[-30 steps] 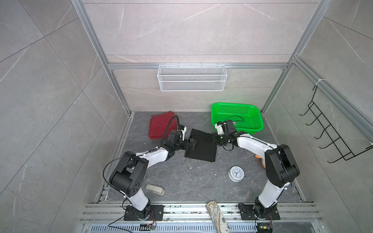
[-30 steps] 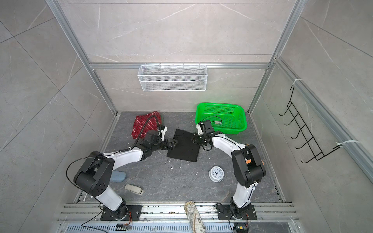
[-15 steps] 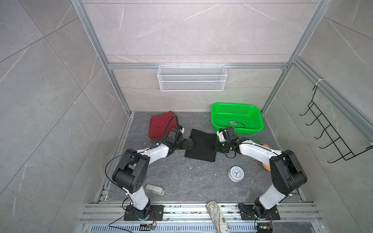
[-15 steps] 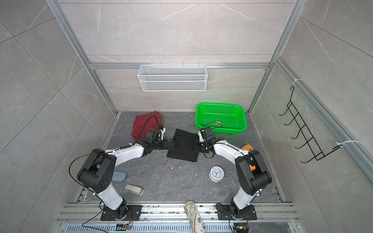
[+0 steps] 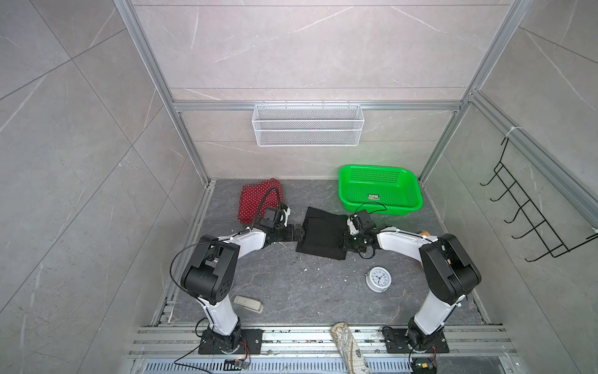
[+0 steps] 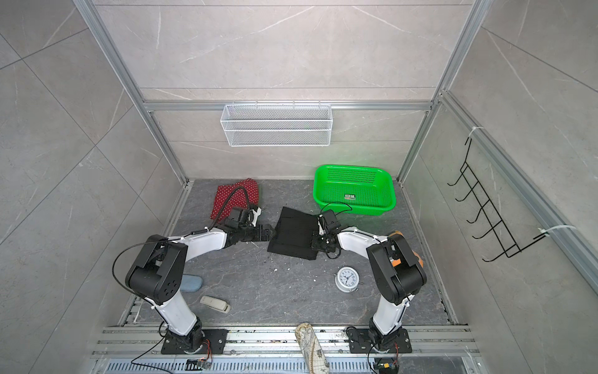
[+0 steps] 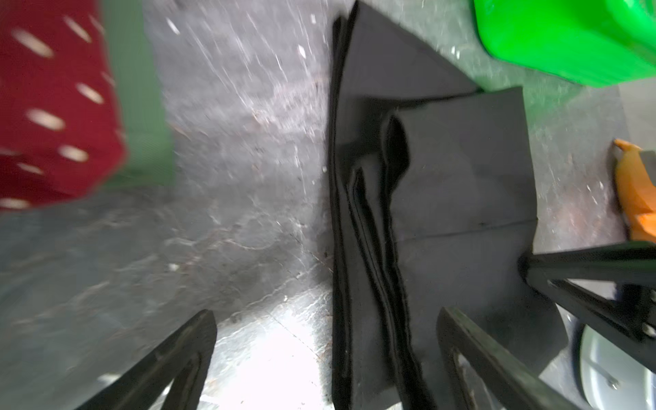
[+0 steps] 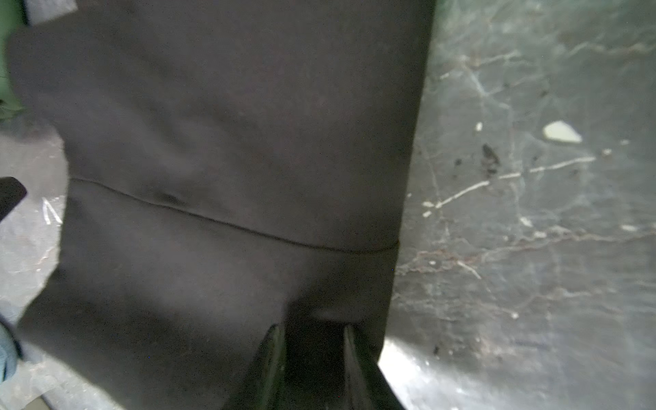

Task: Fold and stack skirts
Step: Pick up the skirt.

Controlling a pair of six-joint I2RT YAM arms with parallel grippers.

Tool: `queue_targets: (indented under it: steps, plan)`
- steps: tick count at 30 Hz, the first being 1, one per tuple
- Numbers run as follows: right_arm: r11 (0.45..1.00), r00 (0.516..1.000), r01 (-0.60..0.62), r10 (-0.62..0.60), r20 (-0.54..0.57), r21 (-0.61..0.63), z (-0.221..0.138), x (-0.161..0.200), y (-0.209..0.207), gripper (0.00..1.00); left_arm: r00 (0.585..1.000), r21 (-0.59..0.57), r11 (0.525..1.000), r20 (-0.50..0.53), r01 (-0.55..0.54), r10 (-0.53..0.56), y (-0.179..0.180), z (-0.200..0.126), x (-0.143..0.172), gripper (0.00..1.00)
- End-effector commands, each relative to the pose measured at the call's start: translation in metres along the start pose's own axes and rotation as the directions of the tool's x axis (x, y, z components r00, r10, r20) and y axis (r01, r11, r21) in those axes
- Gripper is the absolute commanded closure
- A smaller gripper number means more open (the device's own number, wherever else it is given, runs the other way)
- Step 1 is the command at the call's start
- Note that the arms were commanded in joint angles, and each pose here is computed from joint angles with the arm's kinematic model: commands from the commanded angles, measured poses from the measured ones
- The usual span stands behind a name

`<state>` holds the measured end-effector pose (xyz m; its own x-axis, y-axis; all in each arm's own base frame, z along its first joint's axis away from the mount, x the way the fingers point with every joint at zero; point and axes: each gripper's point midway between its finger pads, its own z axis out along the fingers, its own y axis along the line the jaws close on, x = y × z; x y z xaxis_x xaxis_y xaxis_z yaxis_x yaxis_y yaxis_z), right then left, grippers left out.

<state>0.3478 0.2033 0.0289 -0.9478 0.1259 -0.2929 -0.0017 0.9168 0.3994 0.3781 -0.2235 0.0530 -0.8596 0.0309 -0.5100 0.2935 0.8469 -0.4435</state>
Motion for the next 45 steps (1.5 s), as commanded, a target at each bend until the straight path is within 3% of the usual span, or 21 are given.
queue_targets:
  steps: [1, 10, 22, 26, 30, 33, 38, 45]
  plan:
    - [0.999, 0.999, -0.019, 0.02, -0.042, 0.046, 0.012, 0.014, -0.011, 0.67, 0.999, 0.113, 0.993, -0.035, -0.02, 0.024, -0.018, 0.012, -0.002, 0.01]
    - [0.998, 0.998, -0.009, 0.012, -0.053, 0.056, 0.019, 0.014, -0.011, 0.68, 0.995, 0.18, 0.984, -0.1, 0.018, 0.0, -0.026, 0.037, 0.005, 0.07]
    - [0.999, 0.998, 0.001, 0.002, -0.07, 0.041, 0.031, 0.014, -0.004, 0.68, 0.974, 0.237, 0.971, -0.227, 0.041, 0.014, -0.056, 0.078, 0.045, 0.19]
    - [0.999, 0.997, 0.003, 0.0, -0.074, 0.041, 0.033, 0.015, -0.003, 0.68, 0.976, 0.248, 0.968, -0.217, 0.047, 0.008, -0.062, 0.079, 0.043, 0.32]
    - [0.999, 0.997, 0.003, 0.0, -0.077, 0.043, 0.034, 0.016, -0.004, 0.68, 0.981, 0.237, 0.971, -0.191, 0.04, 0.006, -0.063, 0.075, 0.032, 0.64]
    - [0.999, 0.997, 0.004, -0.001, -0.079, 0.046, 0.034, 0.018, -0.005, 0.68, 0.984, 0.232, 0.972, -0.177, 0.03, 0.011, -0.066, 0.072, 0.024, 0.69]
    - [0.999, 0.997, 0.006, -0.002, -0.077, 0.045, 0.032, 0.019, -0.006, 0.68, 0.987, 0.22, 0.975, -0.151, -0.012, 0.047, -0.071, 0.064, 0.009, 1.0]
    - [0.999, 0.999, 0.042, -0.043, -0.027, -0.012, 0.013, 0.008, 0.009, 0.67, 0.975, 0.125, 0.98, -0.14, -0.155, 0.172, -0.069, 0.042, -0.015, 1.0]
